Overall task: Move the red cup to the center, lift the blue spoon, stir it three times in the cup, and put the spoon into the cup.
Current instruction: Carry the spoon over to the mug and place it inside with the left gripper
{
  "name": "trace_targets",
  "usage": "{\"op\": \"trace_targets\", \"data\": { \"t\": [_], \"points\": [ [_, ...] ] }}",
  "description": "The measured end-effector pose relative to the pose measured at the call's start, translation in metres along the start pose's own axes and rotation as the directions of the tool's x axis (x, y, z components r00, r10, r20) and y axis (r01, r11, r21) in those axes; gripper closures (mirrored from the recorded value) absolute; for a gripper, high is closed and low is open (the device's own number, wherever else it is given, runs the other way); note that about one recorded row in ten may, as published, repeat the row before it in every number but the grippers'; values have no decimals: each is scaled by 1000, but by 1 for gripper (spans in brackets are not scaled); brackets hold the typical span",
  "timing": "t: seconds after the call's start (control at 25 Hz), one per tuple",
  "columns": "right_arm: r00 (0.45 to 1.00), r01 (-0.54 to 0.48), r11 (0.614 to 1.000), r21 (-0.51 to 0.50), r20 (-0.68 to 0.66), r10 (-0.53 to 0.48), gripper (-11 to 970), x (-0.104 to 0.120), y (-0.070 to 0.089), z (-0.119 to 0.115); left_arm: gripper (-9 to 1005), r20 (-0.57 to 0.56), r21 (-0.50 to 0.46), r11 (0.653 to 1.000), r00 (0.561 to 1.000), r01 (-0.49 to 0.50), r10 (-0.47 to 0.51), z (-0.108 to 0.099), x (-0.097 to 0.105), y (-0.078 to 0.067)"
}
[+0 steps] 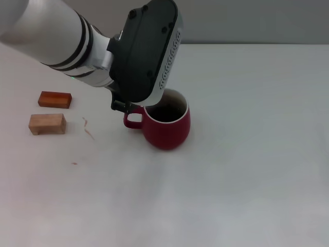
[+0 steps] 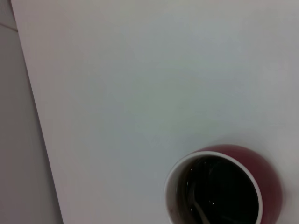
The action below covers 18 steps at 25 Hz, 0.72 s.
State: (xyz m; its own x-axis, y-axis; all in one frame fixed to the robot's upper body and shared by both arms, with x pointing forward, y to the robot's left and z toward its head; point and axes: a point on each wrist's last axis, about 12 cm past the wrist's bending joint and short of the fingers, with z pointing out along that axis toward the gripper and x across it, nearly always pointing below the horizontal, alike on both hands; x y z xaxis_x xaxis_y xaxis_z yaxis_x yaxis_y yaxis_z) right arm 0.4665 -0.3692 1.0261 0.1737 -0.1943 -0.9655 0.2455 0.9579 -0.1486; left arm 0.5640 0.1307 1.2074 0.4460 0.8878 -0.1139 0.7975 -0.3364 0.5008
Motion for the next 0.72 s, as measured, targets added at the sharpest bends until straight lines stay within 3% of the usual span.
{"op": "trace_targets", "data": {
  "t": [0.44,0.72],
  "points": [
    [1000,-2,1000,-1,2,2,326,0,1,1,849,-43,49,998,999,26,-24,-14,12,-8],
    [1000,0,1000,1,4,0,327,-1,0,2,849,-20,78,997,1000,11,-10,-16,4,-12]
  ]
}}
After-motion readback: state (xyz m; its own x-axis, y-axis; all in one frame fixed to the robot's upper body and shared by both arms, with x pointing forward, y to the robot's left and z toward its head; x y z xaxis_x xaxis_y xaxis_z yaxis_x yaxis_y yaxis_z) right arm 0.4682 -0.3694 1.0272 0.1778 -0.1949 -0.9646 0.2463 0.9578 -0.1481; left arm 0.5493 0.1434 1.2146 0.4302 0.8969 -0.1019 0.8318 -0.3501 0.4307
